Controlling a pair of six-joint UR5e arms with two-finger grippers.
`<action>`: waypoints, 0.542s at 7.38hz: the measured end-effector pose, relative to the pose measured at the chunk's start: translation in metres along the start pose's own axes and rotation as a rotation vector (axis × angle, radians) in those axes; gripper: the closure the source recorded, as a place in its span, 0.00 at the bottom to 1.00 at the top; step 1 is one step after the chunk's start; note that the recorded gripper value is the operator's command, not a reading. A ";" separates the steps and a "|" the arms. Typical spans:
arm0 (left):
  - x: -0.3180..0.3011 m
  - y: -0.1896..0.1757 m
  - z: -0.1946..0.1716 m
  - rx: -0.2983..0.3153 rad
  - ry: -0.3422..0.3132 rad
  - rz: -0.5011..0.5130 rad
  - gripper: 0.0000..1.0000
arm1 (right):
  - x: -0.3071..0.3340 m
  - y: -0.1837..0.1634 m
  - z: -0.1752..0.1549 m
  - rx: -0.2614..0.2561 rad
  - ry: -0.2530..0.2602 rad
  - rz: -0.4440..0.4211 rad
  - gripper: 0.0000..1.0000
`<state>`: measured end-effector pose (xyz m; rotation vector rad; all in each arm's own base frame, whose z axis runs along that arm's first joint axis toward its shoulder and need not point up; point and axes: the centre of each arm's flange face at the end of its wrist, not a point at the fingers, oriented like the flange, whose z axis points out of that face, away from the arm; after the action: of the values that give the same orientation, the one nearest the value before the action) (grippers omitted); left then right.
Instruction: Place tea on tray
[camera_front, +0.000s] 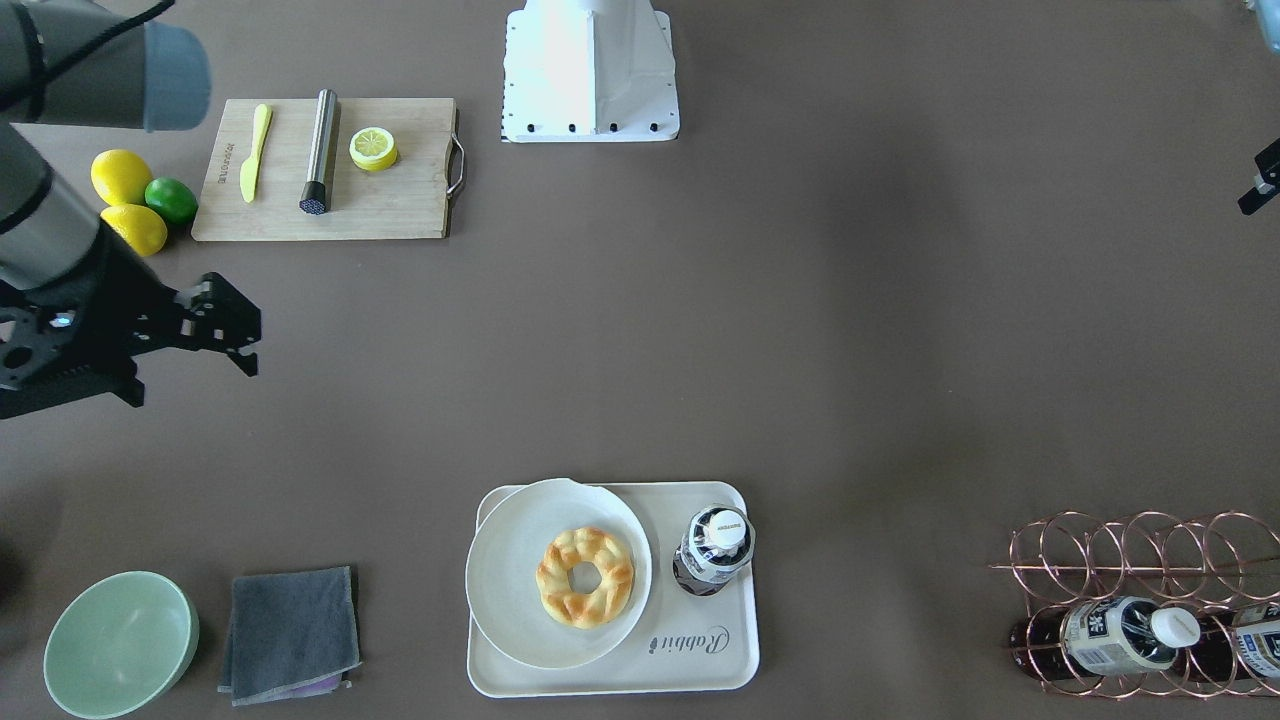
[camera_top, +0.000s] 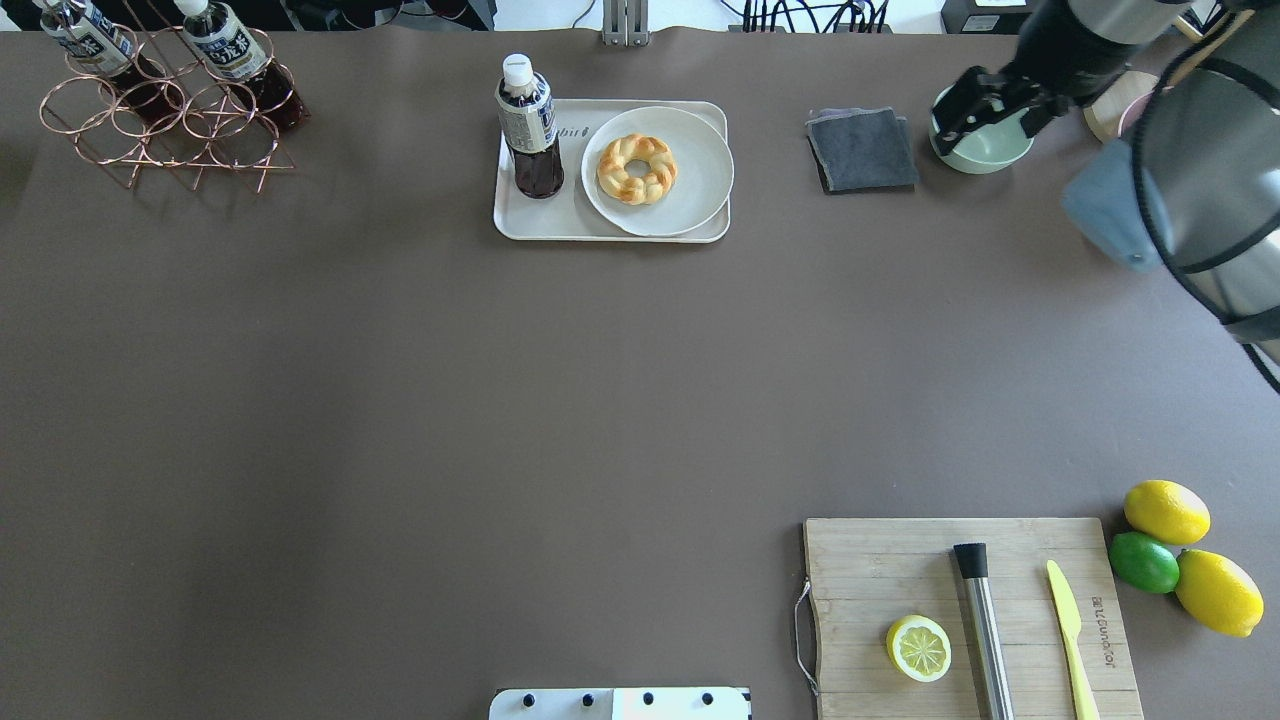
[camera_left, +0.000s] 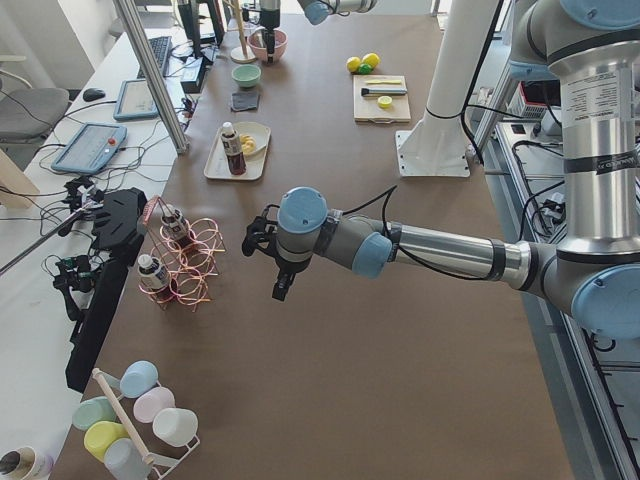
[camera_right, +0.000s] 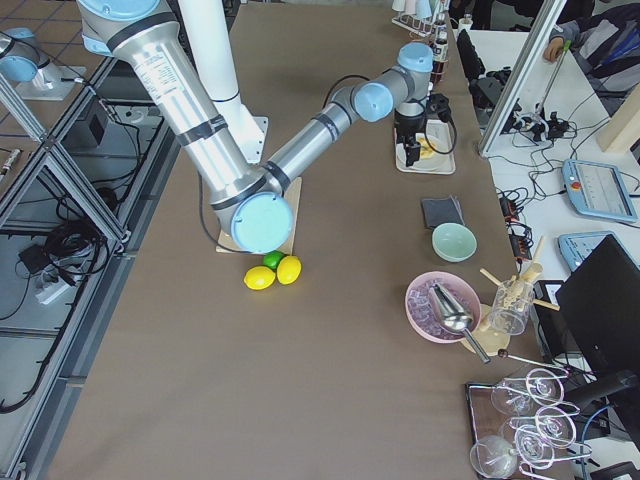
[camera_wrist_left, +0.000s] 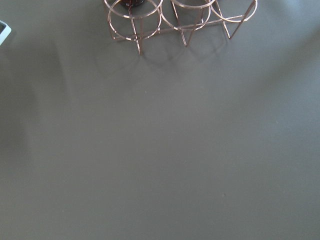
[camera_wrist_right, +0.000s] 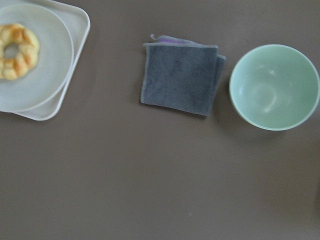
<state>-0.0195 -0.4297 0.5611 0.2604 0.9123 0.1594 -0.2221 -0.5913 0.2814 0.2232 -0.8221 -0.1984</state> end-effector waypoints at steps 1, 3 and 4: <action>-0.005 0.011 0.002 -0.021 0.006 -0.027 0.04 | 0.073 0.031 -0.005 -0.017 0.024 -0.069 0.01; -0.027 0.034 -0.002 -0.027 -0.002 -0.090 0.03 | 0.196 0.093 -0.009 -0.065 0.068 -0.151 0.01; -0.035 0.040 -0.004 -0.024 -0.008 -0.109 0.03 | 0.246 0.121 -0.009 -0.091 0.083 -0.173 0.01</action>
<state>-0.0447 -0.3992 0.5972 0.1881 0.9138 0.0681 -0.0412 -0.5383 0.4806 0.2158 -0.7102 -0.3859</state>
